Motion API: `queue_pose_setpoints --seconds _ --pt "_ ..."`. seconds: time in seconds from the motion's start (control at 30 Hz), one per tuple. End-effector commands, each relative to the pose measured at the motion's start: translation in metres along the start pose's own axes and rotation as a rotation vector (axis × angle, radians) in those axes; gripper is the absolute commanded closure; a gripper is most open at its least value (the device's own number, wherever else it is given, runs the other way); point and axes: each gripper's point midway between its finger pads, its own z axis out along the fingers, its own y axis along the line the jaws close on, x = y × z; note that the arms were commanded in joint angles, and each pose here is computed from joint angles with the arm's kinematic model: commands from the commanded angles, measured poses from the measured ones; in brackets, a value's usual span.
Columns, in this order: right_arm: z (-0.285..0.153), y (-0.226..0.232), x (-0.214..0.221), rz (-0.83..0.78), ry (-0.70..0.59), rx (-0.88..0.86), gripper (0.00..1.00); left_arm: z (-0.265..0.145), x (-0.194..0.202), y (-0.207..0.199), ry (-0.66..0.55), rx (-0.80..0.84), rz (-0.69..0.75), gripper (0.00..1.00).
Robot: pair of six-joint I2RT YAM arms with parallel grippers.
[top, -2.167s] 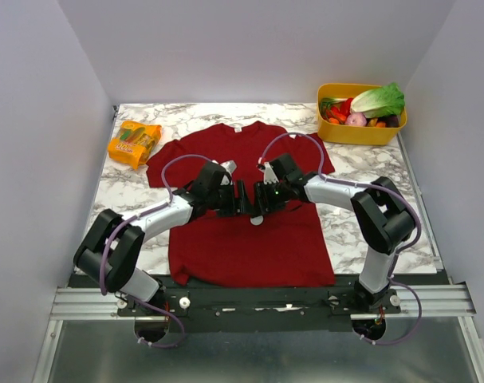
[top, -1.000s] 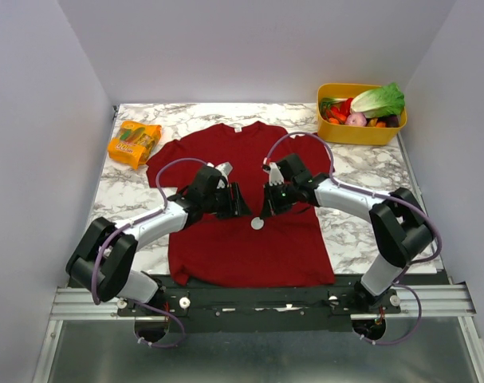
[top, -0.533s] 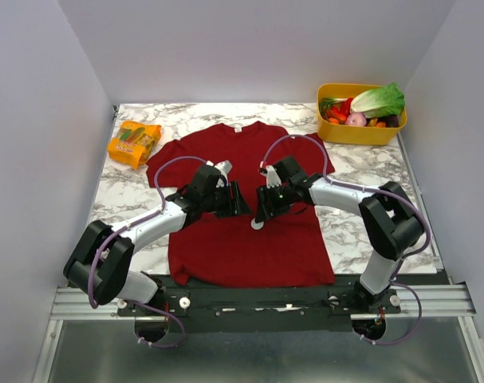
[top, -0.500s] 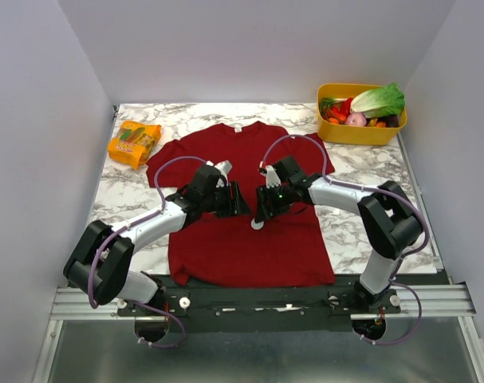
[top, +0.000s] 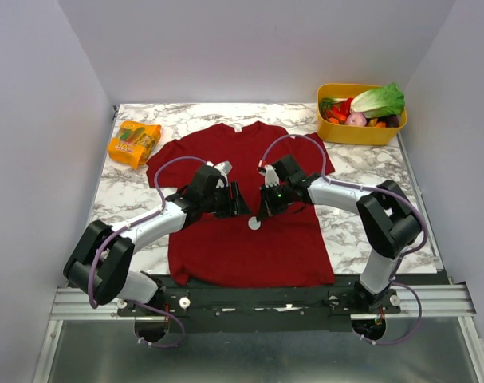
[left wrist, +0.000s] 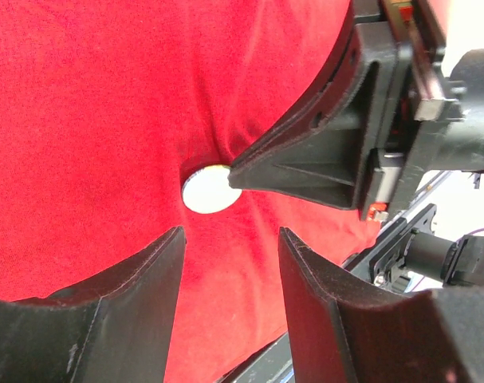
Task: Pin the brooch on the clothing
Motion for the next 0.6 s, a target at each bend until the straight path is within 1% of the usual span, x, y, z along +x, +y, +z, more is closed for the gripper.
queue_pose_setpoints --seconds 0.0,0.23,0.33,0.4,0.43,0.47,0.53,0.57 --pt "-0.014 0.011 -0.014 -0.029 -0.058 -0.015 1.00 -0.006 0.000 0.002 -0.009 -0.009 0.018 0.41" --pt "-0.037 0.028 -0.032 -0.048 -0.137 -0.033 1.00 -0.016 -0.015 -0.012 -0.062 0.021 0.058 0.40" --pt "-0.044 0.030 -0.040 -0.045 -0.170 -0.025 1.00 -0.023 -0.022 -0.022 -0.086 0.054 0.064 0.40" --pt "-0.054 0.034 -0.047 -0.039 -0.213 -0.025 1.00 -0.033 -0.032 -0.036 -0.126 0.103 0.073 0.40" --pt "-0.062 0.035 -0.056 -0.038 -0.255 -0.020 1.00 -0.038 -0.040 -0.042 -0.152 0.126 0.076 0.40" --pt "-0.076 0.042 -0.066 -0.039 -0.304 -0.028 1.00 -0.053 -0.054 -0.059 -0.200 0.164 0.099 0.40" --pt "-0.098 0.049 -0.082 -0.047 -0.390 -0.028 1.00 -0.070 -0.071 -0.073 -0.248 0.182 0.128 0.39" --pt "-0.108 0.055 -0.090 -0.047 -0.429 -0.035 1.00 -0.091 -0.089 -0.093 -0.309 0.219 0.173 0.38"
